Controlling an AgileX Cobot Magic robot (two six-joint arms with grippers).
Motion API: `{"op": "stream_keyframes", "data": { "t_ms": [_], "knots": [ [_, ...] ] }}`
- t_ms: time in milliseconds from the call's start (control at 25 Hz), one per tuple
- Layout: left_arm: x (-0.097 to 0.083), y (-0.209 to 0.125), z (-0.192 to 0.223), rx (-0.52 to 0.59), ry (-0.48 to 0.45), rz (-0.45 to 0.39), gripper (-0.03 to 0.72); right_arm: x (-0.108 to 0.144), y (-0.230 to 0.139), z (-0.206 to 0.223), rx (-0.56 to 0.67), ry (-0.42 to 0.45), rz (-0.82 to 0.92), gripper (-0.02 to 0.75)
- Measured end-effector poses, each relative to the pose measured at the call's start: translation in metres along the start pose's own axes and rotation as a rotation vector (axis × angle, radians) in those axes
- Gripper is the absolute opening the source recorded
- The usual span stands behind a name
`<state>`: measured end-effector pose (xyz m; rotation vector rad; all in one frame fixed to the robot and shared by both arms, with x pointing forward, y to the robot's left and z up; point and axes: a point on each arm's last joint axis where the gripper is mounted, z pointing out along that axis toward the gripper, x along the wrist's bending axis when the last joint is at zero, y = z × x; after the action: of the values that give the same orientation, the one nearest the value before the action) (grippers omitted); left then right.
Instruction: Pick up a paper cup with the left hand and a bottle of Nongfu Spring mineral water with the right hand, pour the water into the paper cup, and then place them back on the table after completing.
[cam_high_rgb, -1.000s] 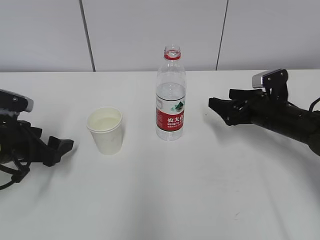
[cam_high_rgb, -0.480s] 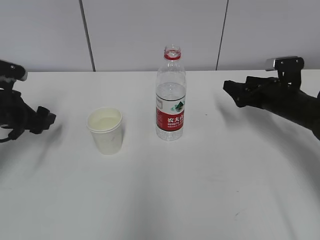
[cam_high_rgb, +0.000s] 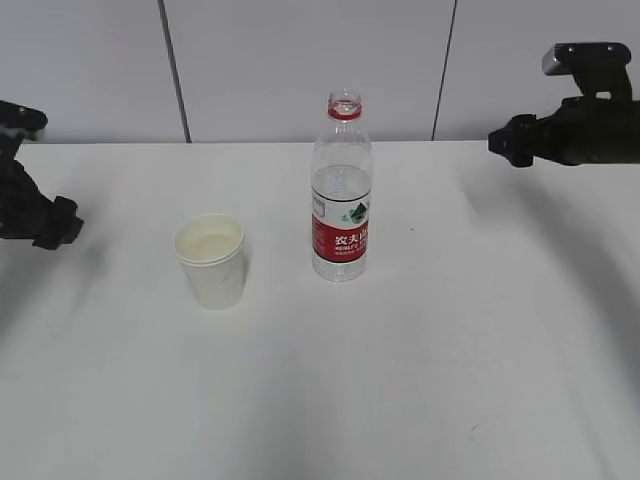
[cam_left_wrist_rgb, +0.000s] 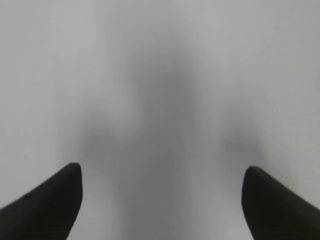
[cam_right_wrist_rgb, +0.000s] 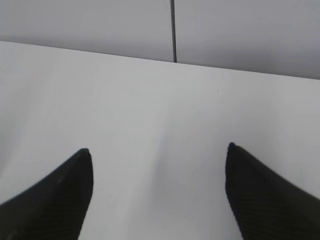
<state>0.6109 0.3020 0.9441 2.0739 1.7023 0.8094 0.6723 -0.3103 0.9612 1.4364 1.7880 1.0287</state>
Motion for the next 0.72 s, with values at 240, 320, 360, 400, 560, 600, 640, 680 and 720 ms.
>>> {"op": "stream_keyframes", "data": {
  "t_ms": [240, 320, 360, 400, 560, 600, 640, 680, 720],
  "knots": [
    [0.006, 0.017, -0.018, 0.226, 0.087, -0.052, 0.587, 0.006, 0.029, -0.007, 0.042, 0.110, 0.137, 0.606],
    [0.006, 0.019, -0.023, 0.284, 0.066, -0.066, 0.587, 0.009, 0.036, -0.008, 0.043, 0.159, 0.175, 0.603],
    [0.005, 0.019, -0.025, 0.313, 0.049, -0.057, 0.587, 0.010, 0.039, -0.009, 0.039, 0.171, 0.179, 0.601],
    [0.003, 0.019, -0.026, 0.334, 0.022, -0.053, 0.587, 0.011, 0.041, -0.010, 0.039, 0.179, 0.183, 0.598],
    [-0.003, 0.018, -0.029, 0.374, -0.052, -0.041, 0.587, 0.009, 0.045, -0.010, 0.030, 0.171, 0.173, 0.594],
    [-0.004, 0.017, -0.029, 0.383, -0.058, -0.037, 0.587, 0.006, 0.045, -0.010, 0.026, 0.155, 0.157, 0.594],
    [-0.004, 0.016, -0.029, 0.390, -0.060, -0.036, 0.586, 0.004, 0.045, -0.010, 0.021, 0.138, 0.142, 0.594],
    [-0.004, 0.016, -0.029, 0.396, -0.061, -0.032, 0.585, 0.000, 0.045, -0.010, 0.013, 0.104, 0.119, 0.594],
    [-0.004, 0.015, -0.030, 0.400, -0.062, -0.028, 0.585, -0.004, 0.046, -0.010, 0.002, 0.055, 0.086, 0.594]
  ]
}}
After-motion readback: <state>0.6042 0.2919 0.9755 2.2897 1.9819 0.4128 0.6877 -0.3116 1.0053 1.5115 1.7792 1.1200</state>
